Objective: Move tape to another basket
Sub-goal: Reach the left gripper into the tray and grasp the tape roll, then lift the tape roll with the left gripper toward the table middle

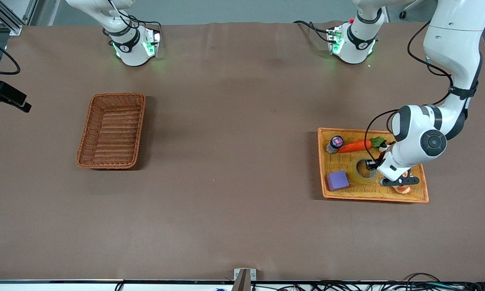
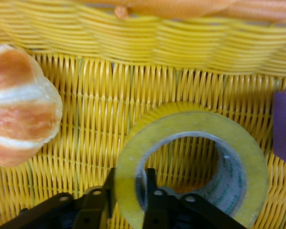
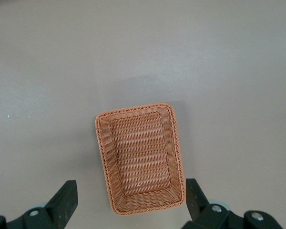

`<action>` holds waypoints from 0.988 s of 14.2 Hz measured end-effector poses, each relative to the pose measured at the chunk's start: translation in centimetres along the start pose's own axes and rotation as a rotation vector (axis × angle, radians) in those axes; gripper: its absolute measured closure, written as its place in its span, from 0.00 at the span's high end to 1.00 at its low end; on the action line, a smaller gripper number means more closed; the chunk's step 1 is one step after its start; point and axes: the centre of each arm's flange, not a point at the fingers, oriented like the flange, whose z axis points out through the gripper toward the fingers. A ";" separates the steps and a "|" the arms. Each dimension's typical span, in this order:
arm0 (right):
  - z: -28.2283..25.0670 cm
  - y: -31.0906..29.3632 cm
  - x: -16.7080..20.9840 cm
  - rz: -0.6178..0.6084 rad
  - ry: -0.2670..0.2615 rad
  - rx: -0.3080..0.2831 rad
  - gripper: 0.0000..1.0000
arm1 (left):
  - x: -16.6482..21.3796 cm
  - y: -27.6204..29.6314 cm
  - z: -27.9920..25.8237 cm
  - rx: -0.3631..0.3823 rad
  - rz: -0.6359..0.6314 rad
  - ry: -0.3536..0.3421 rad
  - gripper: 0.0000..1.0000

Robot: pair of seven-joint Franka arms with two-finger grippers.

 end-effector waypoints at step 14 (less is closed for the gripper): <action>0.0 0.1 0.0 0.001 0.000 0.000 1.00 | -1.1 24.3 -12.4 -0.044 -0.020 0.025 0.21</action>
